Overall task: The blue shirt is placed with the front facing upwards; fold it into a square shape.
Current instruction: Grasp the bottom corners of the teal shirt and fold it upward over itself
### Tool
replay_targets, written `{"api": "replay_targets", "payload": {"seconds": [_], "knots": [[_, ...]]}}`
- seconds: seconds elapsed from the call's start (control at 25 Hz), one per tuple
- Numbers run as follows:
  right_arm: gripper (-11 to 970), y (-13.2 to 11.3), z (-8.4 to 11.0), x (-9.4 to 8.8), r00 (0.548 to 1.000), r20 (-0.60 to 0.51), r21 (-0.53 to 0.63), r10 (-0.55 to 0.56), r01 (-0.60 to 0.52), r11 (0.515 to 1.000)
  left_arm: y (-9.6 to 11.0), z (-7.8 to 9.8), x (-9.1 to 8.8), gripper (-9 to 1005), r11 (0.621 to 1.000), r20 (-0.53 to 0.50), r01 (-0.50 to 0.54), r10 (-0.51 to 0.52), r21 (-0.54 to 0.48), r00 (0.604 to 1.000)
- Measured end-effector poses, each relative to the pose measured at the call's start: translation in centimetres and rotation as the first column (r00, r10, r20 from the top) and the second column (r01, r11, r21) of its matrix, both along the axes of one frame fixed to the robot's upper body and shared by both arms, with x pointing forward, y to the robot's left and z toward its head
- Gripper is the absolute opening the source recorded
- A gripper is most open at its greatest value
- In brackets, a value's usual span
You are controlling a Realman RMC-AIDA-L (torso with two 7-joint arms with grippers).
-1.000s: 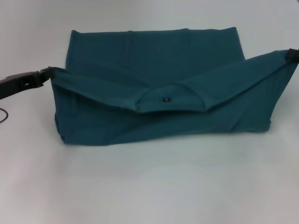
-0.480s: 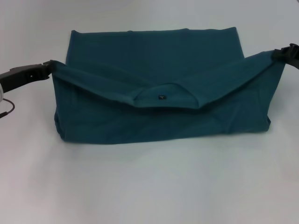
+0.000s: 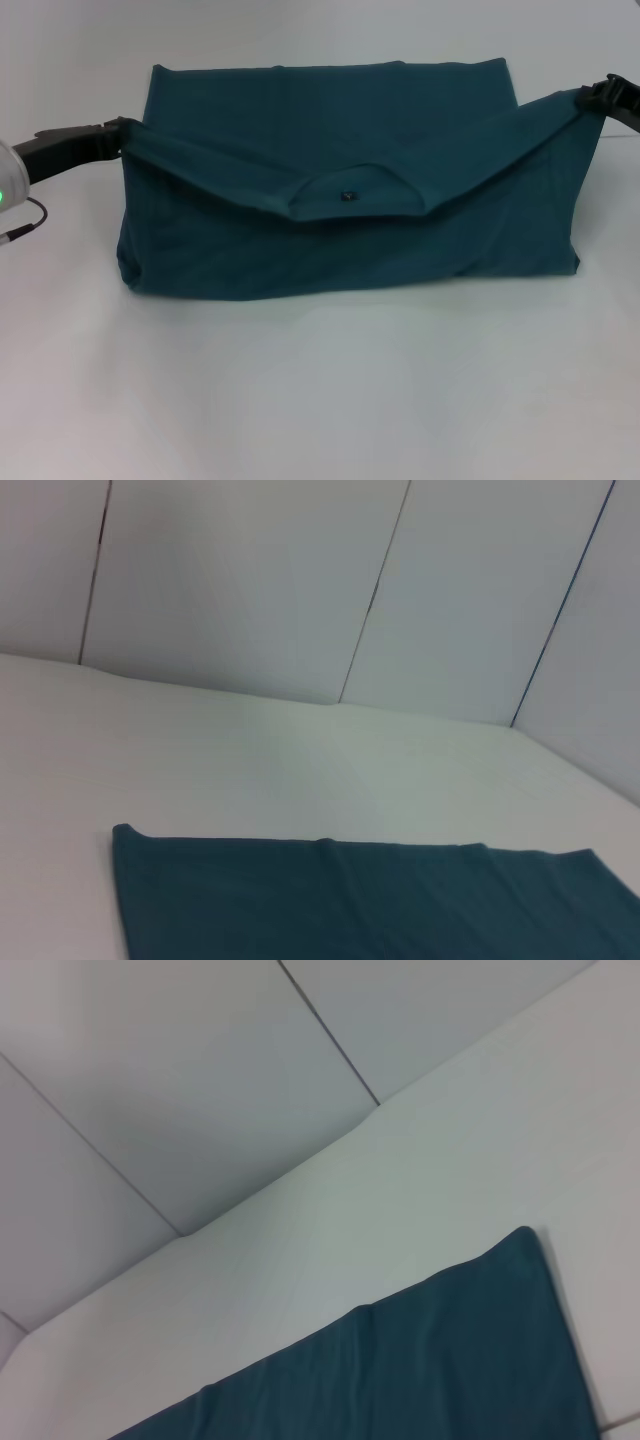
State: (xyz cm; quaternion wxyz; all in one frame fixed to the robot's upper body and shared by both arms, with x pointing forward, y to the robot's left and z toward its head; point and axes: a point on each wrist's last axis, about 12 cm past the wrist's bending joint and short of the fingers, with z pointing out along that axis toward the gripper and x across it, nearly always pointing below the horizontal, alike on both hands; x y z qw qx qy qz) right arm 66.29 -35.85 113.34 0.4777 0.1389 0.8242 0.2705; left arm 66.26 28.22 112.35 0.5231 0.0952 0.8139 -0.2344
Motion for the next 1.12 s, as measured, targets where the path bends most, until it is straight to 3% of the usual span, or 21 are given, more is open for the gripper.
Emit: {"api": "replay_targets", "payload": {"seconds": [1.12], "knots": [[10, 1.5, -0.6, 1.2, 0.999, 0.006, -0.067, -0.052, 0.052, 0.996, -2.1, -0.6, 1.5, 1, 0.988, 0.075, -0.049, 0.039, 0.144, 0.996]]}}
